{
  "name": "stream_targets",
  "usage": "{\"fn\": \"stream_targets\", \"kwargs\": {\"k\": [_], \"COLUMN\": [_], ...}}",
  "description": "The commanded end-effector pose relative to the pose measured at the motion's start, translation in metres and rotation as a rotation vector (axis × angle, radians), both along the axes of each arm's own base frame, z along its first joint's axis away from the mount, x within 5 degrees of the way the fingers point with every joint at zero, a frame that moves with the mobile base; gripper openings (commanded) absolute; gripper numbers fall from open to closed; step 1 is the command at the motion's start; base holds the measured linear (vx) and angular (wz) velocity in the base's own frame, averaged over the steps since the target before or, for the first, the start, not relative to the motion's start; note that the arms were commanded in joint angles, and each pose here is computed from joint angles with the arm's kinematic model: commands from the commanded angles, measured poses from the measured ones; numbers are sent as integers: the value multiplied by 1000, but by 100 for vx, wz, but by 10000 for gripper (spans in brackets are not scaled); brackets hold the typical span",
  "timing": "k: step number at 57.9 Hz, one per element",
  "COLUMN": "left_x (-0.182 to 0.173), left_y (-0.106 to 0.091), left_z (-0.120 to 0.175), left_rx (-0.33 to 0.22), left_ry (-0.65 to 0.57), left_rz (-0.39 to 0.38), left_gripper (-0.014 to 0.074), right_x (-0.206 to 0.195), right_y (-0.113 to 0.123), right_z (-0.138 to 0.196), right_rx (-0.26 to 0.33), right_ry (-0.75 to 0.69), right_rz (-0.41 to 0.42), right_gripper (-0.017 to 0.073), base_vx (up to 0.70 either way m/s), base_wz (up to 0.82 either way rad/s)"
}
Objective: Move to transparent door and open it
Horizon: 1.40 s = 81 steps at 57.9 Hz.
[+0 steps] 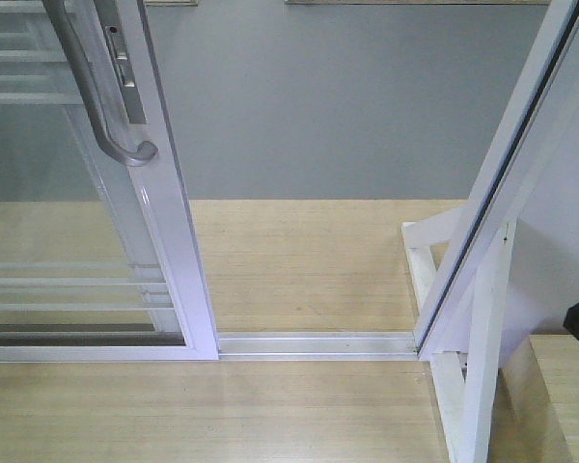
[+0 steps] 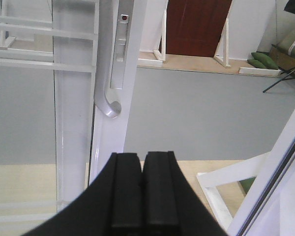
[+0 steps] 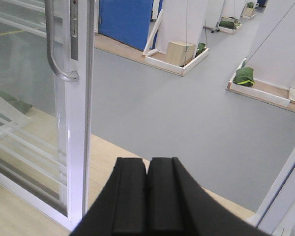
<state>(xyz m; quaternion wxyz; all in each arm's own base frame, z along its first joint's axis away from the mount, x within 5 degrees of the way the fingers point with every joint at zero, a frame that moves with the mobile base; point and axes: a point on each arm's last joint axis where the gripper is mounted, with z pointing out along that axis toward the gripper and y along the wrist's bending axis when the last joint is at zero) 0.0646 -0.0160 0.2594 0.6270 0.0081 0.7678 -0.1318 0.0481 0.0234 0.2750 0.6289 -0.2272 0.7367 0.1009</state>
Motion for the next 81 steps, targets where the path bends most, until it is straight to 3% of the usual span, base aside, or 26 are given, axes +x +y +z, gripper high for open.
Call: {"fn": "stream_targets", "kwargs": {"k": [1,20,26,32,52,81], "left_x": [1,1,-1,-3,-8,-9], "left_y": [1,1,3,6,10,9], "left_z": [15,15,11,-6,-75,-75], "left_rx": [-32,-31,69,103,75,73], "left_ry": [-90,-90,-107,-100,-143,-106], "left_rz": [10,11,19,55,104,95], "left_gripper": [0,0,0,0,0,0], "right_x": [1,1,1,1,1,1], "right_y": [0,0,0,0,0,0], "right_z": [16,16,16,16,15,15], "right_rx": [30,30,30,30,29,28], "right_ry": [-89,-89,-89,-90,-86,-85], "right_rz": [-6,-6,-6,-6,-6,-6], "right_gripper": [-1,0,0,0,-1,-1], "base_vx": [0,0,0,0,0,0], "base_wz": [0,0,0,0,0,0]}}
